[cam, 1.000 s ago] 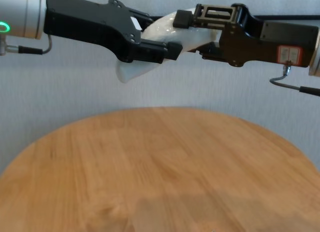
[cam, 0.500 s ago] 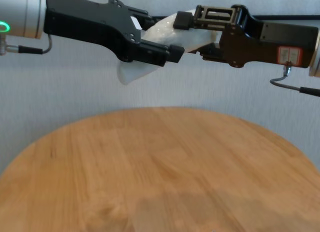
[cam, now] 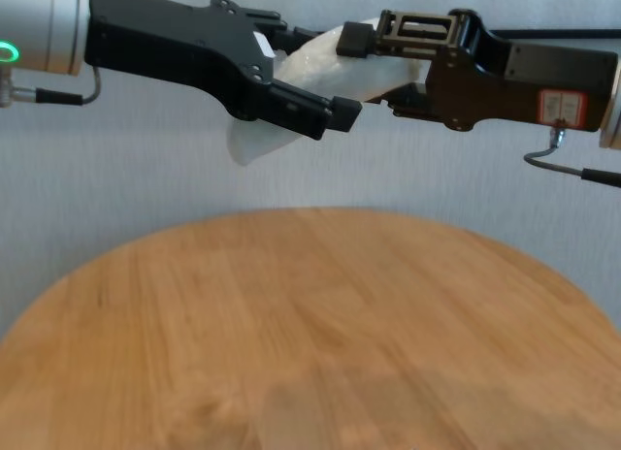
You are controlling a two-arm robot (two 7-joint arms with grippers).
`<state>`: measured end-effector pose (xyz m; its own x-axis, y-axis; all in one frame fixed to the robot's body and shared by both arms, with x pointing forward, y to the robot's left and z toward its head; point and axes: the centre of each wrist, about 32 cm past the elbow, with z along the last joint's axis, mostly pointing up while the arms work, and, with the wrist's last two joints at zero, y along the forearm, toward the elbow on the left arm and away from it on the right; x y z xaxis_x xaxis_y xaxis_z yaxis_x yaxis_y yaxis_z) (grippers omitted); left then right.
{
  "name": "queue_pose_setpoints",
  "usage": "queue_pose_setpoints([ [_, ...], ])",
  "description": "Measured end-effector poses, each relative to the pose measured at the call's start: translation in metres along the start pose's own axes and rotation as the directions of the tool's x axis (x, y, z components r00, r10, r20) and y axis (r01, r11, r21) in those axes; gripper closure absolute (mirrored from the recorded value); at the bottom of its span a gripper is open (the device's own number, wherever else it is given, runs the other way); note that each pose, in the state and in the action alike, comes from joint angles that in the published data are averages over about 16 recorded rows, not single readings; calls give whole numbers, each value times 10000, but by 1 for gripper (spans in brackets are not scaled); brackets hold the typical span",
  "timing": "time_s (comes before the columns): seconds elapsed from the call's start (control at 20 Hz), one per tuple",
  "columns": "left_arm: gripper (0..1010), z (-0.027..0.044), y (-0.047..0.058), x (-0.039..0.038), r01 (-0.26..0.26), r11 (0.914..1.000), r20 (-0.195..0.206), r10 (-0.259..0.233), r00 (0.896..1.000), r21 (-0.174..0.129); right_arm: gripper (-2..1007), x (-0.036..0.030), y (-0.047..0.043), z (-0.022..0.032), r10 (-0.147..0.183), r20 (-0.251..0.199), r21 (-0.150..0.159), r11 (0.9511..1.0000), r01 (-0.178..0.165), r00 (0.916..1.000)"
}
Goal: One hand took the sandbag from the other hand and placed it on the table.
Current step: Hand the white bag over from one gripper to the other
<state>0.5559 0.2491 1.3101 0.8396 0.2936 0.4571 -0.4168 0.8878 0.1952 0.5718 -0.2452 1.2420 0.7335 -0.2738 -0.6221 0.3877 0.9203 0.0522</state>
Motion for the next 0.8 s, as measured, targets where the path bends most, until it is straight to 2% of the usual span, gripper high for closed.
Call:
queue_pose_setpoints([
  [0.3, 12, 0, 0, 0, 0, 10000, 1, 0, 10000, 2, 435, -1, 0, 0, 7, -2, 2, 10000, -7, 10000],
  [0.8, 10, 12, 9, -2, -18, 9999, 180, 21, 9998, -137, 435, -1, 1, 0, 15, -7, 6, 10000, -15, 10000],
])
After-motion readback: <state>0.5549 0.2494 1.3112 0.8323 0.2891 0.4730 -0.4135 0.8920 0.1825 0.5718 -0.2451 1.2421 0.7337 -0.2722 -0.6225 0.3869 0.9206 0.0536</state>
